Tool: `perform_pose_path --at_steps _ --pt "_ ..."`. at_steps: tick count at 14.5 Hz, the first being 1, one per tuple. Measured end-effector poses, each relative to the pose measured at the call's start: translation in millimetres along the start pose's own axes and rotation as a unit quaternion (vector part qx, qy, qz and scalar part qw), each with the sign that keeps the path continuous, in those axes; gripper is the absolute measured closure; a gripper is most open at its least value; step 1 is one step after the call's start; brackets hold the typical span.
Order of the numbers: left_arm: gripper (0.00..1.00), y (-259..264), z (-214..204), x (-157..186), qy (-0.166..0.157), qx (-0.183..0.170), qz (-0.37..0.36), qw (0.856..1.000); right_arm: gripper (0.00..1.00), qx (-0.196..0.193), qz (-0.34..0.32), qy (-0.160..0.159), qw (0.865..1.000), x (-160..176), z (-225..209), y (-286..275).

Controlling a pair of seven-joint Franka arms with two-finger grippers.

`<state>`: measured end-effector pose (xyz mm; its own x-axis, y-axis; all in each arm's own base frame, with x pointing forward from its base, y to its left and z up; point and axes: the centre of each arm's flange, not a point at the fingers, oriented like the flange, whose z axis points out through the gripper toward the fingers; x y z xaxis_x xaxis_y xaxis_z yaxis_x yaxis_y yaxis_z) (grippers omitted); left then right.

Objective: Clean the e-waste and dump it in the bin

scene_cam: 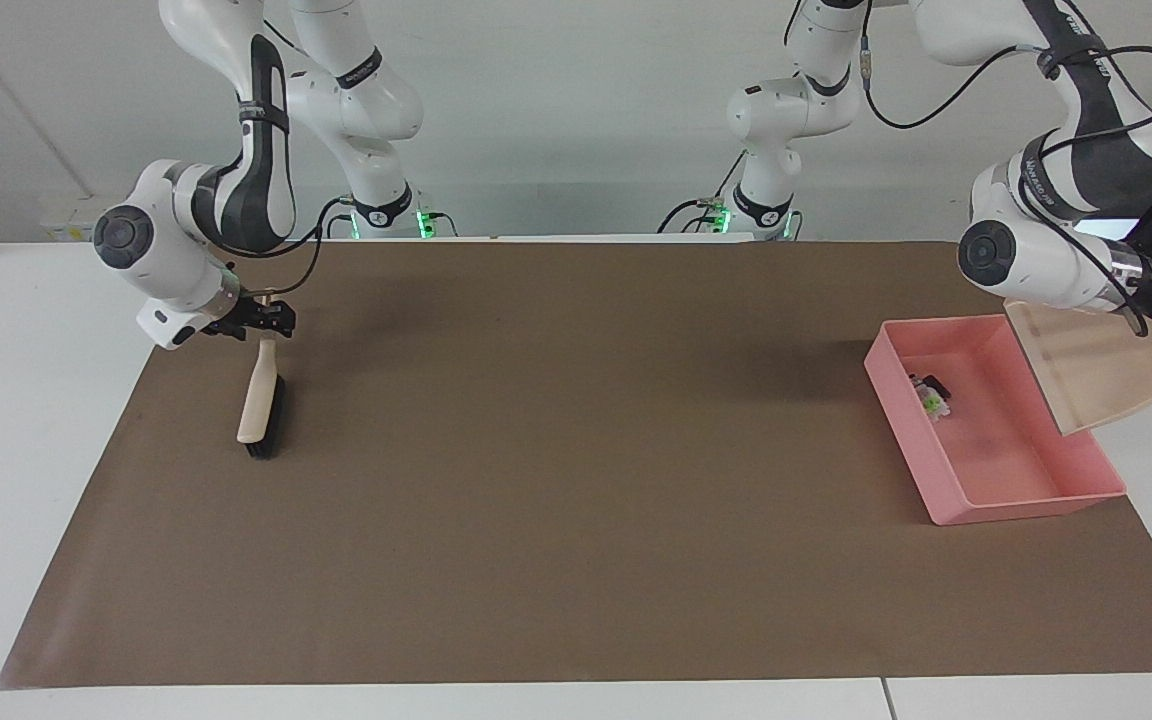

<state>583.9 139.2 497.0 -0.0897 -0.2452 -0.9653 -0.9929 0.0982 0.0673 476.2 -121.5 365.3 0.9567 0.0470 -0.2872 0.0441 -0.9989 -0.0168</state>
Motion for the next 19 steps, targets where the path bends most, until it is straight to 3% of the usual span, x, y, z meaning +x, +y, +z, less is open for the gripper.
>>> perform_pose_path --at_steps 1,6,9,14,19 --pt "0.67 2.0 -2.6 -7.2 -0.003 0.002 -0.001 1.000 0.00 -0.006 0.001 0.021 1.000 3.1 -22.5 2.5" --pt "0.67 8.8 -43.4 -30.3 -0.020 0.009 0.011 1.000 0.00 -0.037 0.005 0.126 0.991 6.9 -136.9 -12.8" --pt "0.67 5.1 -82.1 -19.6 -0.020 0.013 0.018 1.000 0.00 -0.033 0.068 0.149 0.986 7.4 -180.5 -50.0" --pt "0.67 5.3 -138.1 17.4 0.098 0.019 0.020 0.995 0.00 -0.020 0.117 0.132 0.984 -21.3 -258.2 -82.6" --pt "0.67 15.8 -200.1 68.1 0.230 0.020 0.045 0.972 0.00 -0.002 0.108 0.115 0.987 -23.4 -266.2 -94.7"
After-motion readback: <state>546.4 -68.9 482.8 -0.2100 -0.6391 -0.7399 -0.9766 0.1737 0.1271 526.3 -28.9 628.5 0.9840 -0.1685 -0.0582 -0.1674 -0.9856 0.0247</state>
